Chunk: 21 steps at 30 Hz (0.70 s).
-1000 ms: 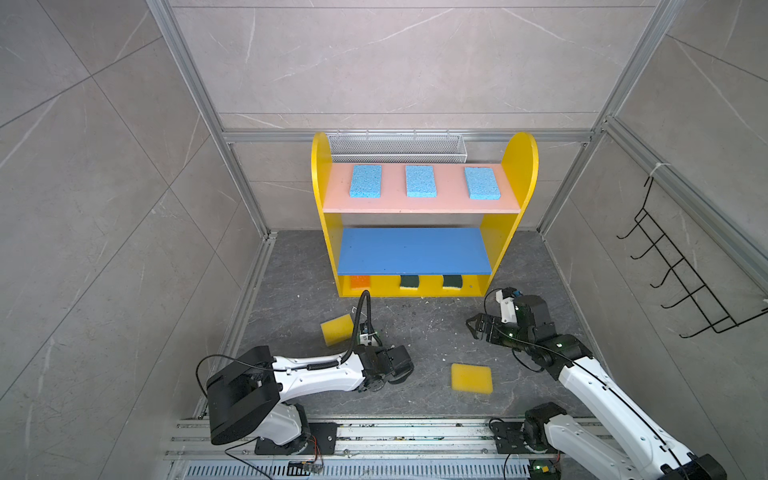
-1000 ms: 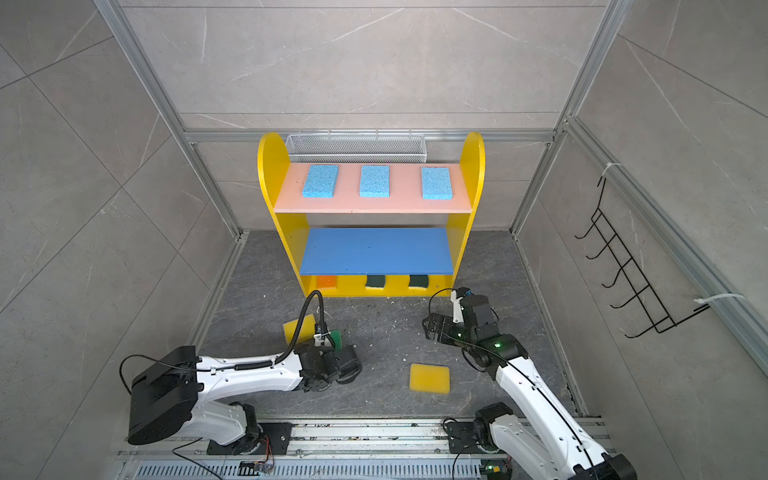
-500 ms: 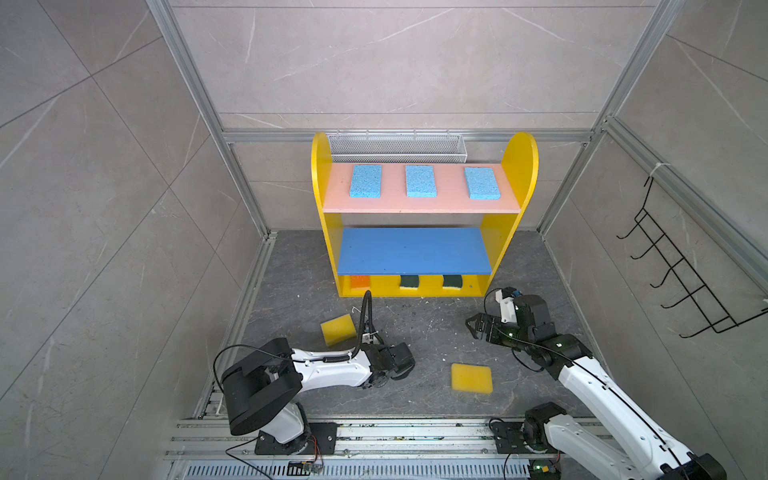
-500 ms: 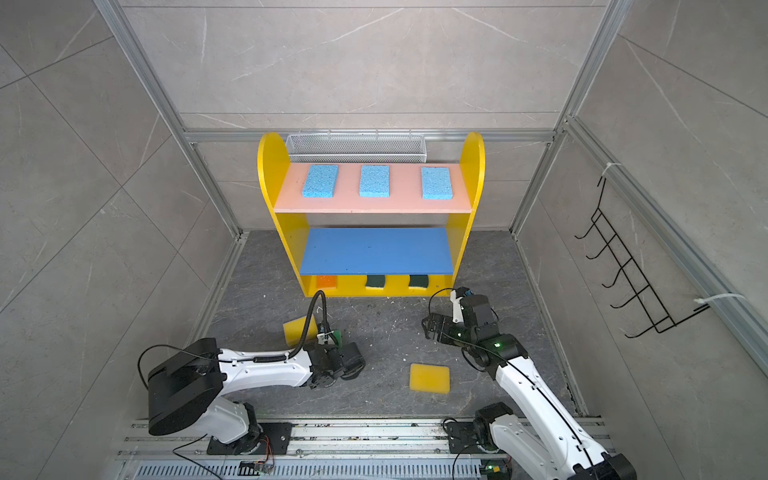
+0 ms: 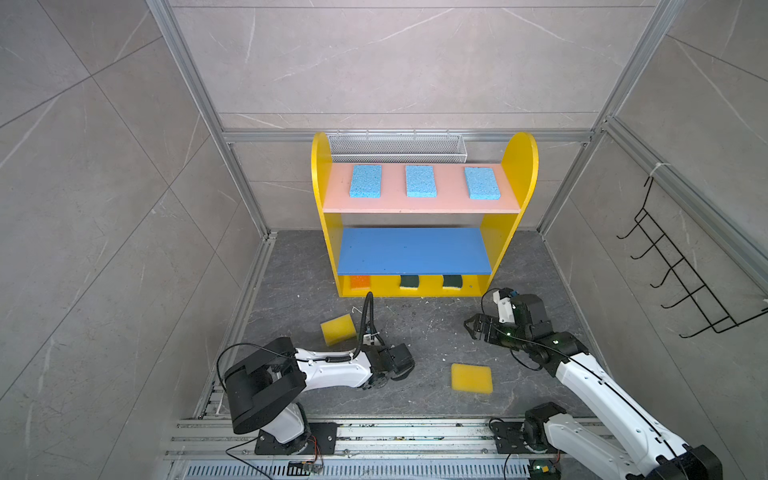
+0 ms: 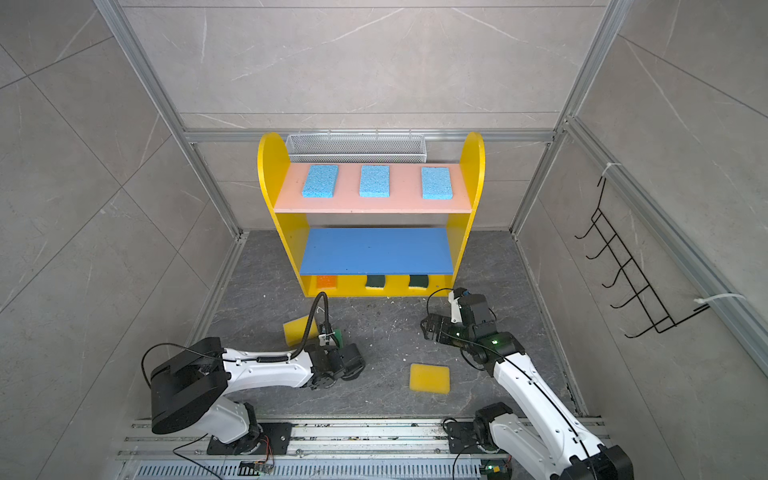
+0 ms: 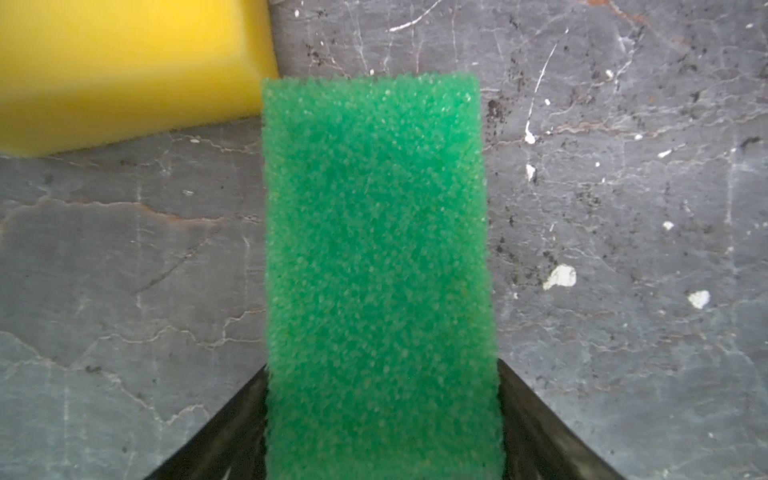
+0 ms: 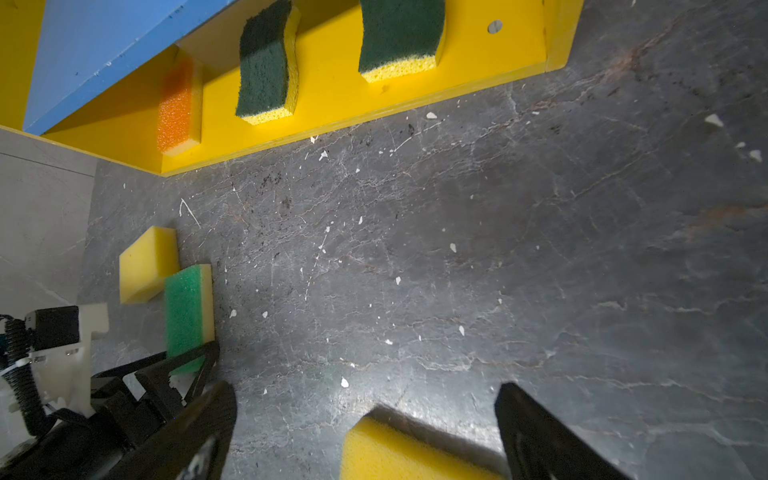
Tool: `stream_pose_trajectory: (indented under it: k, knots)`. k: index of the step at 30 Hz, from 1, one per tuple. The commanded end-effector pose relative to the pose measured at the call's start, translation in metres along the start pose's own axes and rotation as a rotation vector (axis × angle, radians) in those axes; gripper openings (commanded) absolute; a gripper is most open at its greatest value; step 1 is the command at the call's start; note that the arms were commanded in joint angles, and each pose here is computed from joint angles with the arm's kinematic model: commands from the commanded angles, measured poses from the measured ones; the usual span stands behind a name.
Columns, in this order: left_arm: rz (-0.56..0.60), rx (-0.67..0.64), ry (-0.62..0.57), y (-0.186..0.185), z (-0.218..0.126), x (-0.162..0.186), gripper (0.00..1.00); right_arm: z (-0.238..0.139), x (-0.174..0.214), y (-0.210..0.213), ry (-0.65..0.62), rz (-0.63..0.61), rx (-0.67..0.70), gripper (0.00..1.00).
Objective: Place and organize the cleaning sponges onto the shelf
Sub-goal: 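Lower the left gripper and close it on the bright-green sponge's end, then lift the bright-green sponge with the left gripper toward the blue board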
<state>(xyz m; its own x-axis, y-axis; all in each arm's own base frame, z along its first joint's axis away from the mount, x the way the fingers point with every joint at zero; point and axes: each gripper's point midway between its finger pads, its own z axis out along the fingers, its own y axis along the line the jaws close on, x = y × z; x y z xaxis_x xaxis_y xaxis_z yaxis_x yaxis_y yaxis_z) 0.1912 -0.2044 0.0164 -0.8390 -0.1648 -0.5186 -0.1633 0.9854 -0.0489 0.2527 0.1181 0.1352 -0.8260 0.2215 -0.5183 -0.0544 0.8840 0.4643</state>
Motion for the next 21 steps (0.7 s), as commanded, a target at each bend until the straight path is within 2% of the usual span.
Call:
stream_pose_trajectory:
  k: [1,4,11,21]
  knots:
    - [0.04,0.007,0.029,0.008,-0.001,0.006,0.71,-0.004,-0.009,0.007,-0.022,0.003,-0.022,0.99]
    - [0.084,0.0,0.014,0.014,-0.012,-0.001,0.69,-0.005,-0.01,0.008,-0.024,-0.003,-0.025,0.99]
    - [0.202,0.105,-0.051,0.002,-0.044,-0.026,0.66,-0.005,-0.01,0.009,-0.024,-0.006,-0.03,0.99]
    - [0.341,0.133,-0.307,-0.021,-0.108,-0.11,0.65,-0.005,-0.011,0.012,-0.028,-0.024,-0.046,0.99]
